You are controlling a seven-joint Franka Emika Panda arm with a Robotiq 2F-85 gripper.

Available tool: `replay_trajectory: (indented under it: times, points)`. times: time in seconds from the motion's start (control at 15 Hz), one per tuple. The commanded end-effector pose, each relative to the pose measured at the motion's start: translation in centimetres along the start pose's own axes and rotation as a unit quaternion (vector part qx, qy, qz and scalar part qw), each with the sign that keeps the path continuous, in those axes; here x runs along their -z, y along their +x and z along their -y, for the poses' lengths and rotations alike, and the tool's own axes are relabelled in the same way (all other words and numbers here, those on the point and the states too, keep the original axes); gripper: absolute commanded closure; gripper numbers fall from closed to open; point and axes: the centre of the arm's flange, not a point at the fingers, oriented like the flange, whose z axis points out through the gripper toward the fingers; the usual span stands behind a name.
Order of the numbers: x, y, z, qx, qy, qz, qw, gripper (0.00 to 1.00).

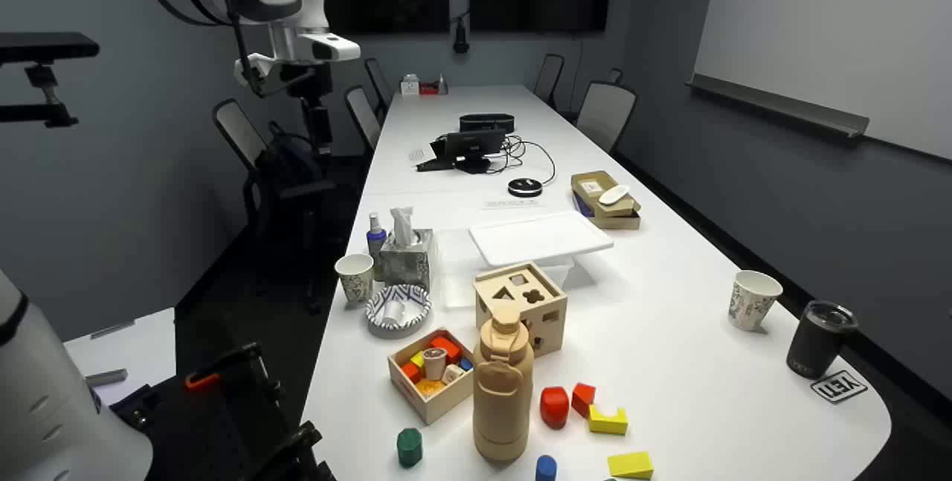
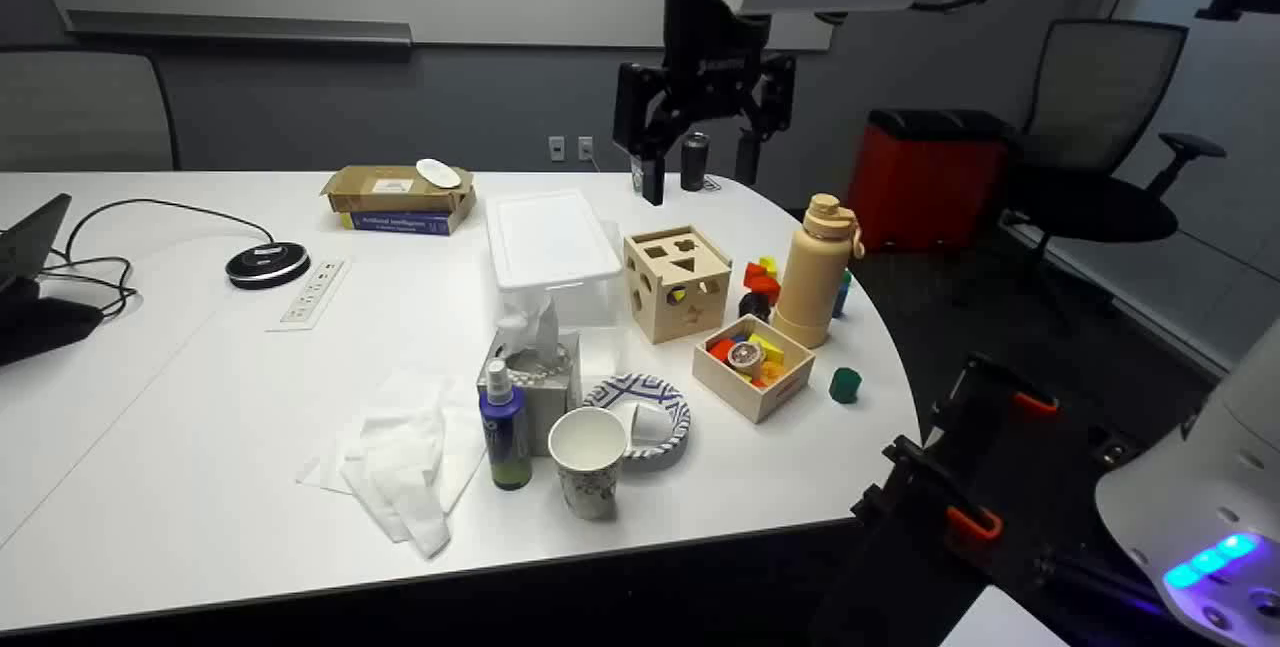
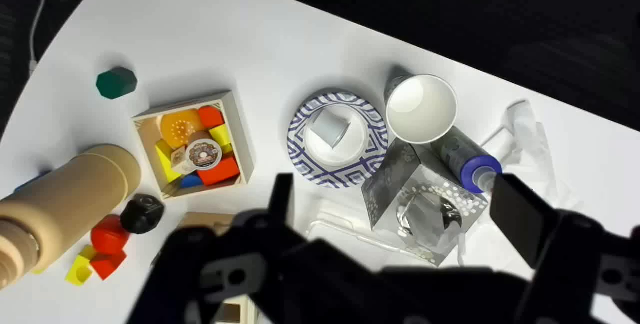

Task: Turn the lid on top of the beige bottle.

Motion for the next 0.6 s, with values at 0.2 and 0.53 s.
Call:
replay_trajectory:
  times: [0.2,0.53]
  points:
    - [0.0,0.0,0.0,0.0,0.0,0.0,1.0,0.0]
    - [1.9,2.0,-3.5,-0.038,0.012,-0.05,0.998,0.0]
